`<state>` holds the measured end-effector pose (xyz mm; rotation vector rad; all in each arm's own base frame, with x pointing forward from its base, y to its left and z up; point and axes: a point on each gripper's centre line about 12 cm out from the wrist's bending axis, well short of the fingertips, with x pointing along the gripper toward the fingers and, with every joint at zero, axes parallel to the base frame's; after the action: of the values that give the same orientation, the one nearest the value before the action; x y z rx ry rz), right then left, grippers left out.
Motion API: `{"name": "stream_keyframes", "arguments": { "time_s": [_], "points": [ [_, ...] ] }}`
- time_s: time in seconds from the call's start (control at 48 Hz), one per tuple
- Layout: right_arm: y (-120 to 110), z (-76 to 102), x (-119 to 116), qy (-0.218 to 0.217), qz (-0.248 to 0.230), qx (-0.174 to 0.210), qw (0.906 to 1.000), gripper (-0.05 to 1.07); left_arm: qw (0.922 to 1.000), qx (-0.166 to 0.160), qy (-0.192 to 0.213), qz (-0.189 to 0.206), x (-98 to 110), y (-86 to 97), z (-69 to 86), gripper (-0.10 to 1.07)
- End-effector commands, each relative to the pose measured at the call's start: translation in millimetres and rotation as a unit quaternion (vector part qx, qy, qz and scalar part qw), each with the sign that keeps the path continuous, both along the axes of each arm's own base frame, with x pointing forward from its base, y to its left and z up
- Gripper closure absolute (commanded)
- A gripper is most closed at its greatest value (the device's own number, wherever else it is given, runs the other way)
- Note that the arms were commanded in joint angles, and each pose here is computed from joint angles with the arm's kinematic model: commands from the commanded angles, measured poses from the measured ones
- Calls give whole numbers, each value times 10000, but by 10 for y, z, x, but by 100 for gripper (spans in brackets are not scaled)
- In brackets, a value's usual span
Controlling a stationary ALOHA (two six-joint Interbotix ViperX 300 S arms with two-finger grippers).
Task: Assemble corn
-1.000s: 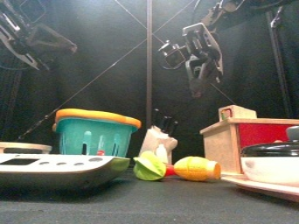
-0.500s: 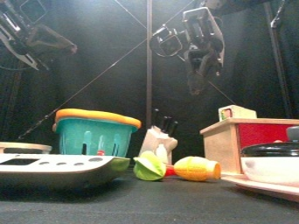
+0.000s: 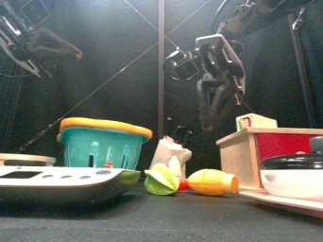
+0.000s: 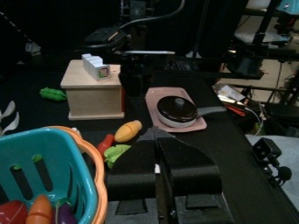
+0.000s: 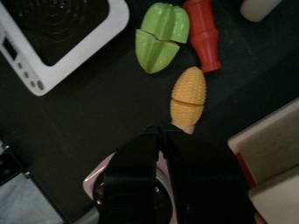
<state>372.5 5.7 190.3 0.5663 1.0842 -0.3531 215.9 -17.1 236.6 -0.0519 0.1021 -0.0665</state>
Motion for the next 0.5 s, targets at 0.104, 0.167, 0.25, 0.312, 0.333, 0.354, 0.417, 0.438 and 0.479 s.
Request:
{"name": "stream_keyframes", "arguments": {
  "time_s": [0.104, 0.167, 0.25, 0.312, 0.333, 0.354, 0.417, 0.438, 0.479],
  "points": [
    [37, -9, 49, -61, -12, -103, 9999, 32, 10000, -22, -91, -9, 17, -7, 49, 67],
    [34, -50, 66, -15, -60, -169, 9998, 27, 10000, -22, -91, -9, 17, -7, 49, 67],
    [28, -102, 77, 54, -67, -295, 9995, 23, 10000, -22, -91, -9, 17, -7, 49, 67],
    [27, -131, 85, 87, -94, -361, 9993, 21, 10000, -28, -82, -5, 15, -6, 43, 68],
    [29, -142, 92, 94, -116, -391, 9991, 20, 10000, -22, -91, -8, 15, -7, 45, 67],
    [29, -159, 95, 111, -134, -410, 9990, 19, 10000, -21, -83, -9, 15, -7, 43, 67],
    [32, -186, 106, 130, -138, -493, 9986, 17, 10000, -21, -83, -9, 15, -7, 43, 67],
    [32, -202, 109, 147, -136, -522, 9984, 17, 10000, -21, -83, -9, 15, -7, 43, 68],
    [43, -219, 117, 155, -137, -570, 9982, 15, 10000, -21, -83, -9, 15, -7, 43, 67]
  ]
}}
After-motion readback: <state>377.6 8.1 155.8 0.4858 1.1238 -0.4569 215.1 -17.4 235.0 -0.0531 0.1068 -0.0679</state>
